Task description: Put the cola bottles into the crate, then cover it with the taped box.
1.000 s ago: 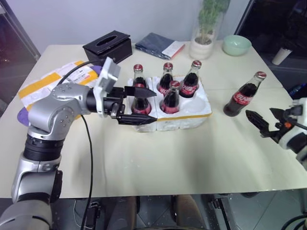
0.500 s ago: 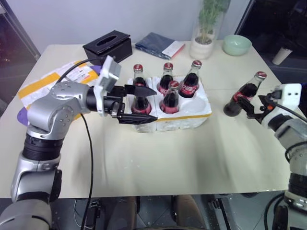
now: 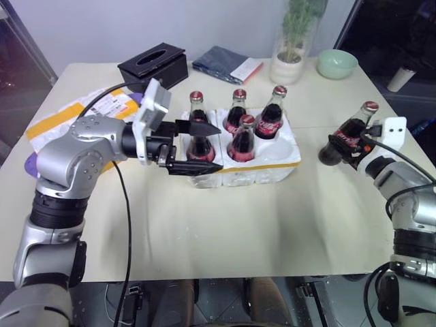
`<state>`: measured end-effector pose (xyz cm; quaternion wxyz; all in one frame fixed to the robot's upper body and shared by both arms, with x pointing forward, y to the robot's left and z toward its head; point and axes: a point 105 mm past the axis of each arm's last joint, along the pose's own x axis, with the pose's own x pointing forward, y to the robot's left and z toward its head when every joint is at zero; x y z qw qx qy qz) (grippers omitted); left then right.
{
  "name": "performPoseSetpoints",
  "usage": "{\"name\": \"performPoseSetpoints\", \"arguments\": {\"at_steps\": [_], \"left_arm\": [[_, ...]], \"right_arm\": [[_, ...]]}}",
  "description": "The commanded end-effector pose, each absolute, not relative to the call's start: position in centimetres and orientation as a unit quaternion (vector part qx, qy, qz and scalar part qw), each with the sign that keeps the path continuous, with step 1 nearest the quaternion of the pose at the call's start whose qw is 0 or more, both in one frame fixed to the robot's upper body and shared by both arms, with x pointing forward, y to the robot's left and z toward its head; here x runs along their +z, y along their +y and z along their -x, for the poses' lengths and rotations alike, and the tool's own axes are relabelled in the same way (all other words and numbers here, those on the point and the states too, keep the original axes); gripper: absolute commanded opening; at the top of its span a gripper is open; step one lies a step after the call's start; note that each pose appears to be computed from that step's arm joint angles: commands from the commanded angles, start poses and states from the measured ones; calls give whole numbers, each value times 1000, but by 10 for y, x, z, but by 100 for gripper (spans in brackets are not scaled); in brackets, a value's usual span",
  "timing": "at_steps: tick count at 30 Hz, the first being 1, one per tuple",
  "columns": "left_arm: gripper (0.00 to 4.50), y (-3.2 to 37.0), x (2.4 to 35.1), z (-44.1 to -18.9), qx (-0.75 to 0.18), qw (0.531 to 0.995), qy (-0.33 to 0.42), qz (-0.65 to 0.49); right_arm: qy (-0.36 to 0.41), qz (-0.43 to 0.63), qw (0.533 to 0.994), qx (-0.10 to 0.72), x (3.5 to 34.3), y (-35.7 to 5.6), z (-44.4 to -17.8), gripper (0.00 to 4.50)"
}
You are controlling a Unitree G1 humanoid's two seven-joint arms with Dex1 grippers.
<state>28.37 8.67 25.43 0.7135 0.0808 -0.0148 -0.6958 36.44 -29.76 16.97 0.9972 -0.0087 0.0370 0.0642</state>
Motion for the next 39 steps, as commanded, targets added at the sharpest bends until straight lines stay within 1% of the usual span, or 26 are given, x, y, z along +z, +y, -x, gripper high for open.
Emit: {"name": "performPoseSetpoints", "arguments": {"at_steps": [1,4,6,9,11,13,15,19,27,34,36,37,38,39], "left_arm": [[450,91,267,-282,-687,719,-42,-99],[450,91,267,-282,-686,720,-43,-99],[450,92,267,-282,-684,721,-43,-99],[450,94,268,-283,-680,725,-44,-100],[450,95,268,-284,-678,727,-45,-100],[450,96,267,-284,-677,728,-45,-101],[450,96,267,-284,-675,729,-46,-102],[450,96,268,-284,-673,731,-49,-103],[450,98,267,-285,-668,735,-50,-106],[450,97,267,-286,-666,736,-50,-108],[450,97,266,-286,-665,737,-50,-109],[450,98,266,-286,-664,738,-48,-111],[450,98,265,-286,-662,739,-47,-113],[450,100,263,-286,-659,742,-45,-115]], "right_arm": [[-75,75,991,80,240,-289,-357,276],[-121,77,984,104,277,-277,-353,276],[-140,54,977,151,295,-258,-348,276],[-144,25,955,260,310,-220,-333,276],[-140,26,939,311,313,-202,-323,276],[-125,25,926,355,308,-187,-316,276],[-105,26,921,374,300,-179,-315,276],[-64,24,922,380,280,-170,-323,276],[-5,31,903,428,243,-145,-327,276],[55,59,904,420,207,-144,-347,276],[68,65,907,411,201,-146,-354,378],[73,68,908,407,199,-147,-356,406],[76,71,909,405,199,-147,-357,448],[76,74,909,403,200,-149,-357,448]]}}
